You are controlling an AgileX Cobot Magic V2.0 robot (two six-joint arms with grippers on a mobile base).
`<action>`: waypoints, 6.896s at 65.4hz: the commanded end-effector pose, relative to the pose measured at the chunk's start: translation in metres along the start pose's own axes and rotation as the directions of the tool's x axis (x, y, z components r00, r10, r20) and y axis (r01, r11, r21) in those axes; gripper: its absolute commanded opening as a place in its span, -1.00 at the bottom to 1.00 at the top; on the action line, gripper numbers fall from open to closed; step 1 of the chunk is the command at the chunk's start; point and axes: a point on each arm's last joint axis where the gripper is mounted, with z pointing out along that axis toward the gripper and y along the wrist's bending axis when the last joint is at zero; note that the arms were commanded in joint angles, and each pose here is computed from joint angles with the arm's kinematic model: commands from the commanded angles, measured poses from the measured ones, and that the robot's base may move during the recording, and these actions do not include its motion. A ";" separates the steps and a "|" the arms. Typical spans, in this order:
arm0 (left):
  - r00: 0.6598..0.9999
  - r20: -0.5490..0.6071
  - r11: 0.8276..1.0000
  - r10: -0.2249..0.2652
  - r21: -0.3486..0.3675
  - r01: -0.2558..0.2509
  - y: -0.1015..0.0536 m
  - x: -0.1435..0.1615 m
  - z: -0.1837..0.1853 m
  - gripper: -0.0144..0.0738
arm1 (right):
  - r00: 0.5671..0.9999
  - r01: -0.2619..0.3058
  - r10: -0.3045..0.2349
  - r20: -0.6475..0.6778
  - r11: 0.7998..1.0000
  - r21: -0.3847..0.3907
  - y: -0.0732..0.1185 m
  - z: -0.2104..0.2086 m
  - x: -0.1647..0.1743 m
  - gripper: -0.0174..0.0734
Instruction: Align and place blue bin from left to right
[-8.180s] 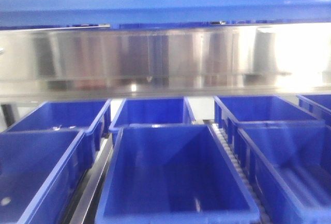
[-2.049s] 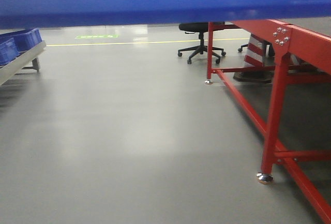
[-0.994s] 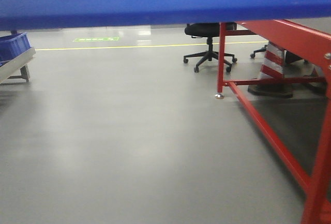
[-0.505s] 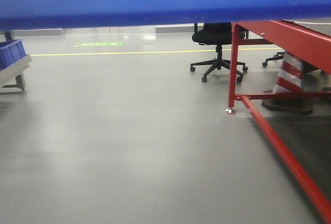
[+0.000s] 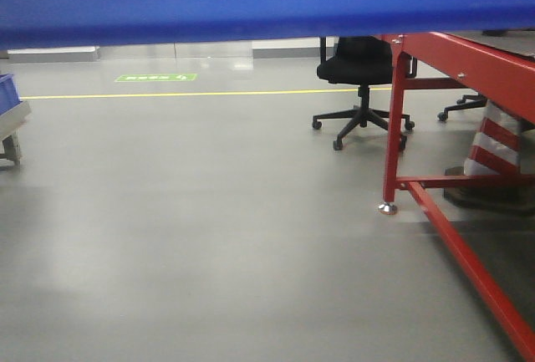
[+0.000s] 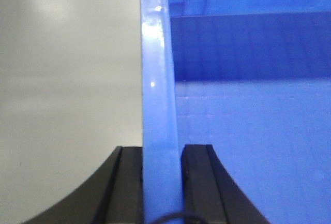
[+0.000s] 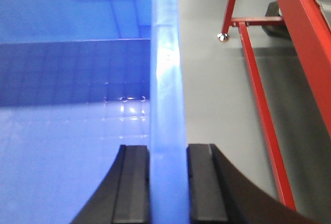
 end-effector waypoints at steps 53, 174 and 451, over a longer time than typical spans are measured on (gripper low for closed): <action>0.995 0.101 0.998 0.002 0.066 -0.008 -0.004 -0.009 -0.008 -0.92 | 0.989 0.030 -0.015 0.145 0.995 -0.100 0.009 -0.006 -0.013 -0.77; 0.987 0.157 0.999 0.035 -0.005 -0.034 0.001 -0.015 -0.006 -0.92 | 0.988 0.033 -0.015 0.156 0.993 -0.111 0.010 -0.006 -0.014 -0.77; 0.987 0.156 0.999 0.034 -0.005 -0.034 0.000 -0.015 -0.006 -0.92 | 0.988 0.033 -0.015 0.156 0.993 -0.111 0.010 -0.006 -0.014 -0.77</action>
